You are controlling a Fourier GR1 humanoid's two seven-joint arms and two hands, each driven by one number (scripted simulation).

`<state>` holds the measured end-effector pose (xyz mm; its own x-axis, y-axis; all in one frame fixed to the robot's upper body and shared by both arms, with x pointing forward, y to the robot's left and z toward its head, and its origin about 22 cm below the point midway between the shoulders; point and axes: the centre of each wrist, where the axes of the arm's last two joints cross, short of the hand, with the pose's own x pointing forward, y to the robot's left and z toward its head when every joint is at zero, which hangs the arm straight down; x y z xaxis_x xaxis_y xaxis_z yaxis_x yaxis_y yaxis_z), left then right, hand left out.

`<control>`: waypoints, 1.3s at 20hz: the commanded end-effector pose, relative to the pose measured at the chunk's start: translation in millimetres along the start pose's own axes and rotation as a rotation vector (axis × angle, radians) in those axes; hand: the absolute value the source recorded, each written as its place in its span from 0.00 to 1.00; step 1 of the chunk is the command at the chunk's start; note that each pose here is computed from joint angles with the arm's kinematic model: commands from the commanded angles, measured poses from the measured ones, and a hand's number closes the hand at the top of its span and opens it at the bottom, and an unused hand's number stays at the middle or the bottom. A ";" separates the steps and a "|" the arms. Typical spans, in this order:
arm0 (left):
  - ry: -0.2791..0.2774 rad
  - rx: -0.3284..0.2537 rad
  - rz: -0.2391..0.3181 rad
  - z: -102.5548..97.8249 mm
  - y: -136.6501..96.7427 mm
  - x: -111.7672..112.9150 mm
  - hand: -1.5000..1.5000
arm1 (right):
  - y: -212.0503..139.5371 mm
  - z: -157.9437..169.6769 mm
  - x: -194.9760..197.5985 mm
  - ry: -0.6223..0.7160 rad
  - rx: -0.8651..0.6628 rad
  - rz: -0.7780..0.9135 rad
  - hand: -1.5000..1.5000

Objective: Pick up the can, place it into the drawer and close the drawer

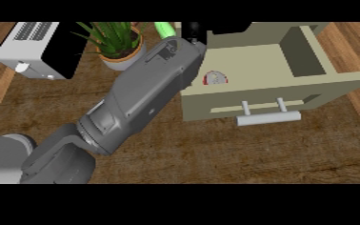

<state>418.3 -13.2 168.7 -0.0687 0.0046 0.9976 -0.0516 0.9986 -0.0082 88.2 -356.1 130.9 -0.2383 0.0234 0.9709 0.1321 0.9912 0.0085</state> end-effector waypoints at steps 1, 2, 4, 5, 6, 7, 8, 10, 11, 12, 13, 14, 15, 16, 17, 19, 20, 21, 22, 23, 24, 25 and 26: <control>0.014 0.002 0.024 -2.1 -1.5 5.3 0.00 | -10.7 -2.3 -2.4 0.007 0.006 0.009 0.00; 0.000 0.023 -0.001 0.7 3.9 -12.3 0.00 | -5.7 1.4 -0.2 0.006 -0.010 -0.002 0.00; -0.009 0.034 -0.003 -2.0 -0.8 0.1 0.00 | -3.6 -9.6 -0.8 -0.006 0.007 0.003 0.00; -0.015 0.041 0.002 -3.7 -1.2 3.6 0.00 | -3.7 -8.2 -2.5 -0.012 0.018 -0.002 0.00; 0.000 0.048 0.018 -1.8 -1.4 1.7 0.00 | 0.9 -3.9 4.5 -0.011 0.008 0.003 0.00; -0.005 0.041 0.005 -0.2 5.2 -15.2 0.00 | -2.8 5.1 -13.4 -0.004 -0.002 -0.007 0.00; 0.002 0.046 0.043 2.1 4.0 -14.0 0.00 | -4.7 0.9 5.7 -0.002 0.022 0.005 0.00; -0.014 0.044 0.047 -0.2 2.6 -8.5 0.00 | -9.3 -7.4 10.6 -0.053 0.028 0.051 0.00; -0.020 0.046 0.034 -1.9 0.2 -2.2 0.00 | -5.1 -8.4 13.7 -0.100 0.022 0.112 0.00; -0.049 0.049 0.038 0.1 1.9 -7.9 0.00 | -0.6 -9.0 30.6 -0.150 0.056 0.194 0.00; -0.033 0.040 0.037 -4.2 -0.4 3.2 0.00 | -0.4 -10.0 34.4 -0.165 0.043 0.258 0.00; -0.048 0.034 0.051 1.4 -6.3 7.3 0.00 | -3.3 -12.4 28.4 -0.163 0.072 0.299 0.00; -0.051 0.042 0.063 1.1 -5.5 6.6 0.00 | 0.0 -14.7 36.9 -0.208 0.106 0.326 0.00; -0.058 0.027 0.076 -0.9 -3.5 6.1 0.00 | 10.1 -14.4 34.6 -0.223 0.124 0.312 0.00; -0.065 0.017 0.076 -0.2 1.8 -6.4 0.00 | 3.5 -26.4 29.1 -0.226 0.125 0.306 0.00; -0.081 0.001 0.081 0.5 -4.7 6.2 0.00 | 20.8 -20.9 38.3 -0.280 0.138 0.355 0.00; -0.087 0.017 0.086 3.8 -9.1 10.3 0.00 | 26.7 -26.6 38.3 -0.291 0.162 0.366 0.00; -0.099 0.010 0.090 -0.8 -0.7 0.2 0.00 | 34.1 -28.0 35.4 -0.286 0.137 0.374 0.00; -0.101 0.012 0.100 0.0 -8.8 17.2 0.00 | 31.8 -37.4 36.1 -0.307 0.153 0.404 0.00; -0.119 0.014 0.097 3.1 -11.0 17.0 0.00 | 41.8 -35.0 41.6 -0.303 0.166 0.465 0.00; -0.125 0.009 0.101 6.5 -13.8 18.3 0.00 | 41.2 -44.6 36.6 -0.312 0.173 0.485 0.00; -0.124 0.031 0.096 -1.1 -7.3 15.1 0.00 | 42.9 -46.5 39.7 -0.325 0.183 0.508 0.00; -0.112 -0.001 0.088 8.3 -13.1 12.0 0.00 | 54.3 -51.6 43.5 -0.312 0.180 0.532 0.00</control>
<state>415.1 -21.9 180.1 -0.1770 0.0872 0.9803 -0.0545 0.9937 -0.0982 123.5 -325.3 175.2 -0.4519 0.4422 0.7748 0.1264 0.8915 -0.4351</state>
